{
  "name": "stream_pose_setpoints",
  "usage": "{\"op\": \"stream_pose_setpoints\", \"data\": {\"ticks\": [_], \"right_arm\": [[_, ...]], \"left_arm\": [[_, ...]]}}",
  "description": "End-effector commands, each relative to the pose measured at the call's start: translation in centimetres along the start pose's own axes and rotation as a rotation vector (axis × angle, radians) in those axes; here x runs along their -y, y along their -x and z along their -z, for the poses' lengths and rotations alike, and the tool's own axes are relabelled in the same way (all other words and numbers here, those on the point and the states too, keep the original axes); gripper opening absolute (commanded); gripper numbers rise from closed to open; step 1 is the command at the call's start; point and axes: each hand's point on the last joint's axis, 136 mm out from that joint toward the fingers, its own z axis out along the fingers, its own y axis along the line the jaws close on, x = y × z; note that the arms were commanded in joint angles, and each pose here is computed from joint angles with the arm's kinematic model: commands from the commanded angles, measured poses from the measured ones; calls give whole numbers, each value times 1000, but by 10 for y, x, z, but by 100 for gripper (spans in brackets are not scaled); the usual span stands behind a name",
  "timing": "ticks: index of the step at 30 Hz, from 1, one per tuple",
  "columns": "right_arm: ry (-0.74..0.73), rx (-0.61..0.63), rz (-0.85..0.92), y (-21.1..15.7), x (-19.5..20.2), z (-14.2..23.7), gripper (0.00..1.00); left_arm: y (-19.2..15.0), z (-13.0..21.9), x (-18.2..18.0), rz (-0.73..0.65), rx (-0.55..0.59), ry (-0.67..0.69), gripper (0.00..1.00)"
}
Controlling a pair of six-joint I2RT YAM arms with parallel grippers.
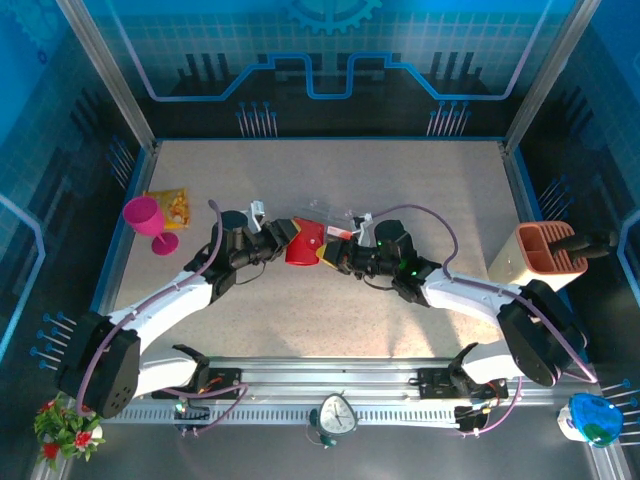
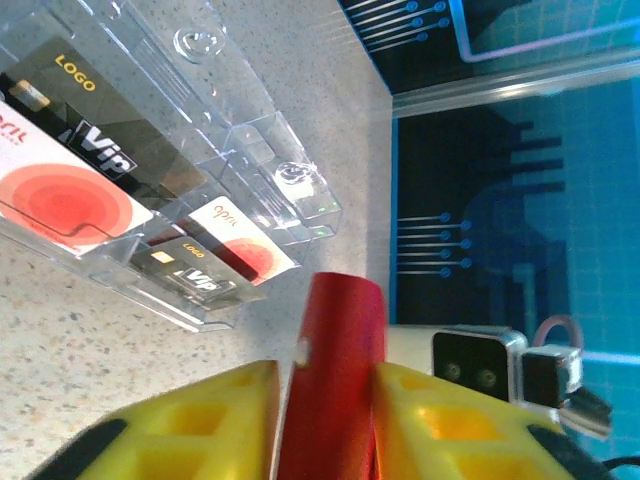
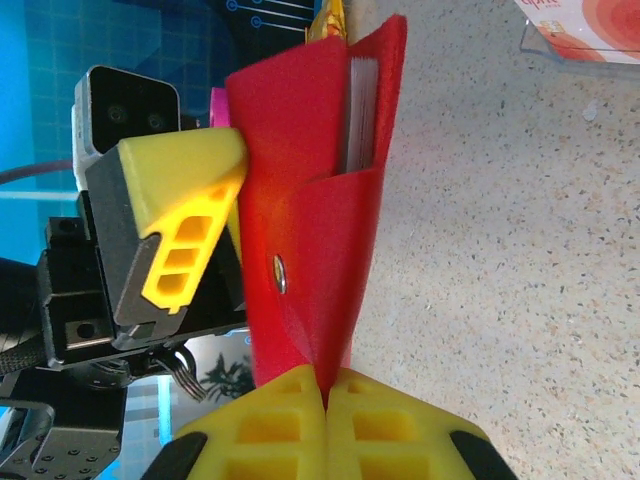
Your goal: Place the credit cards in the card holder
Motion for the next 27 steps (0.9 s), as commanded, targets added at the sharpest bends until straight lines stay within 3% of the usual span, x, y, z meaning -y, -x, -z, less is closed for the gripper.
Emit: {"op": "stream_pose_setpoints", "data": {"ticks": [1, 3, 6, 12, 19, 27], "right_arm": [[66, -21, 34, -5, -21, -6, 0], [51, -22, 42, -5, -16, -5, 4], [-58, -6, 75, -4, 5, 6, 27], [-379, 43, 244, 4, 33, 42, 49], [-531, 38, 419, 11, 14, 37, 61], [-620, 16, 554, 8, 3, -3, 62]], "left_arm": [[-6, -3, 13, -11, -28, -62, 14], [-6, -4, 13, -16, -26, -65, 0], [-6, -5, 9, -31, -21, -61, 0], [-7, 0, 4, -82, 0, -47, 0], [-8, 5, 2, -102, 29, -29, 0], [-9, 9, 5, -108, 45, -19, 0]]}}
